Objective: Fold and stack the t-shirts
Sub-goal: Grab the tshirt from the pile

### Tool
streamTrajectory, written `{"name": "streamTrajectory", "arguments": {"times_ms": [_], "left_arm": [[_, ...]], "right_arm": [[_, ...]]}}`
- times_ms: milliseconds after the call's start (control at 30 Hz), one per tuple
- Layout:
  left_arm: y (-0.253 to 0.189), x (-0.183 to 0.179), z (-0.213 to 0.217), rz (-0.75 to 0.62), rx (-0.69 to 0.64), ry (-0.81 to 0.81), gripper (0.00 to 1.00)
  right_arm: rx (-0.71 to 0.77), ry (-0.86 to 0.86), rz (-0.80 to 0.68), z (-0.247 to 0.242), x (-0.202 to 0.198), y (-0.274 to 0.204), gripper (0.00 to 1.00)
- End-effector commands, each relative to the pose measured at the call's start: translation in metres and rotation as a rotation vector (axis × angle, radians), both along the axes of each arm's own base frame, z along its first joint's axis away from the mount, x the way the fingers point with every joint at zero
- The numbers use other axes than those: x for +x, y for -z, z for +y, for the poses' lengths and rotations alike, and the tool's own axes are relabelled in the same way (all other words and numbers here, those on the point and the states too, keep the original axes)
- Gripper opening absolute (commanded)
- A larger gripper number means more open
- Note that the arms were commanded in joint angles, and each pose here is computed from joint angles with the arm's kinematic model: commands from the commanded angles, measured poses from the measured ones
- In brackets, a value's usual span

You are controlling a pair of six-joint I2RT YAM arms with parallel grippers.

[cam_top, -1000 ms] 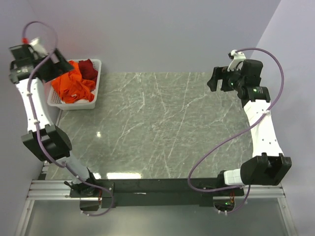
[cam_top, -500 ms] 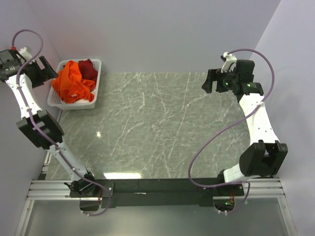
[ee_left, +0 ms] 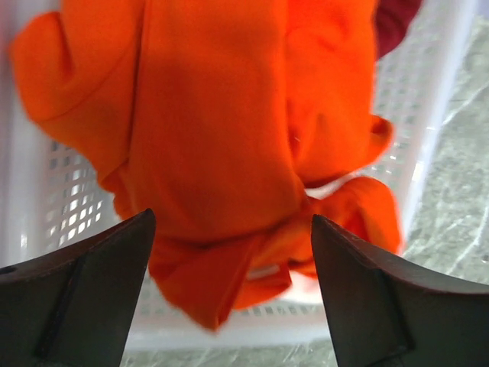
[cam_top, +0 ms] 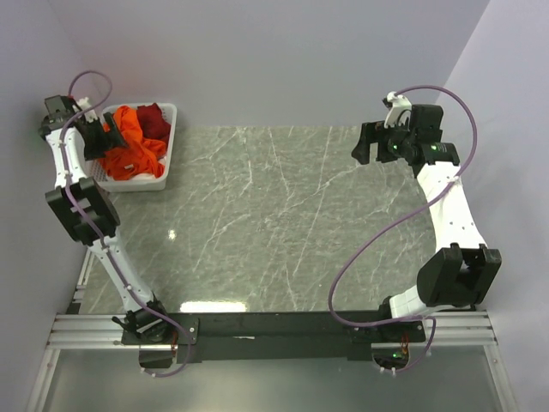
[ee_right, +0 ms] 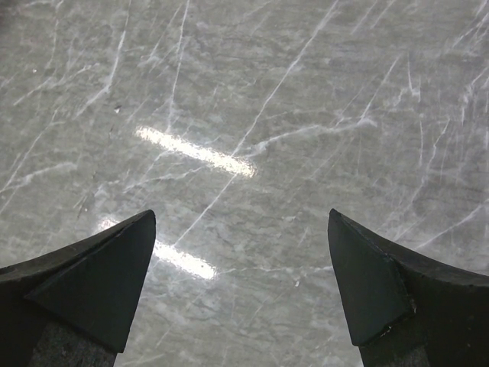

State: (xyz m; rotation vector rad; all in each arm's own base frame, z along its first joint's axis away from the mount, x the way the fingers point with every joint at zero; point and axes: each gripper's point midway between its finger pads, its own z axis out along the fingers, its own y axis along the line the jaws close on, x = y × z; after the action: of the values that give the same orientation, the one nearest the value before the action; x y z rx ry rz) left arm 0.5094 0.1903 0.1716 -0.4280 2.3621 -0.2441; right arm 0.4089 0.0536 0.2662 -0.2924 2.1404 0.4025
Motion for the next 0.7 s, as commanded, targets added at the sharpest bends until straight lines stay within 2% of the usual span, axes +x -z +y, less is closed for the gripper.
{"name": "streamTrajectory", "arguments": {"times_ms": [0,33,167,233,267,333,367,533,633,667], "left_arm": [[0.006,0.011,0.006,-0.011,0.027,0.001,0.88],[0.010,0.011,0.003,-0.002,0.024,0.009,0.88],[0.020,0.016,-0.005,0.002,0.015,0.038,0.75],[0.021,0.019,-0.007,-0.008,-0.001,0.039,0.60],[0.022,0.021,-0.007,-0.011,-0.005,0.041,0.40],[0.010,0.027,-0.009,-0.042,-0.014,0.046,0.08],[0.002,0.028,-0.009,-0.053,-0.016,0.043,0.00],[-0.111,0.034,-0.010,-0.321,0.045,0.020,0.00],[-0.225,0.016,-0.023,-0.588,0.148,0.015,0.00],[-0.245,0.012,-0.031,-0.640,0.174,0.029,0.00]], "right_arm": [[-0.023,-0.019,-0.051,0.001,0.005,-0.017,1.00],[-0.026,-0.022,-0.050,0.001,0.005,-0.015,1.00],[-0.041,-0.018,-0.048,-0.001,0.006,-0.012,1.00],[-0.044,-0.018,-0.044,-0.002,0.006,-0.011,0.99],[-0.043,-0.026,-0.041,0.000,0.006,-0.010,0.97],[-0.043,-0.029,-0.038,0.000,0.006,-0.010,0.95],[-0.042,-0.030,-0.039,0.000,0.006,-0.011,0.95],[-0.044,-0.039,-0.044,0.001,0.003,-0.014,0.93],[-0.046,-0.040,-0.048,0.001,0.000,-0.016,0.92],[-0.044,-0.039,-0.050,0.000,0.000,-0.017,0.92]]}}
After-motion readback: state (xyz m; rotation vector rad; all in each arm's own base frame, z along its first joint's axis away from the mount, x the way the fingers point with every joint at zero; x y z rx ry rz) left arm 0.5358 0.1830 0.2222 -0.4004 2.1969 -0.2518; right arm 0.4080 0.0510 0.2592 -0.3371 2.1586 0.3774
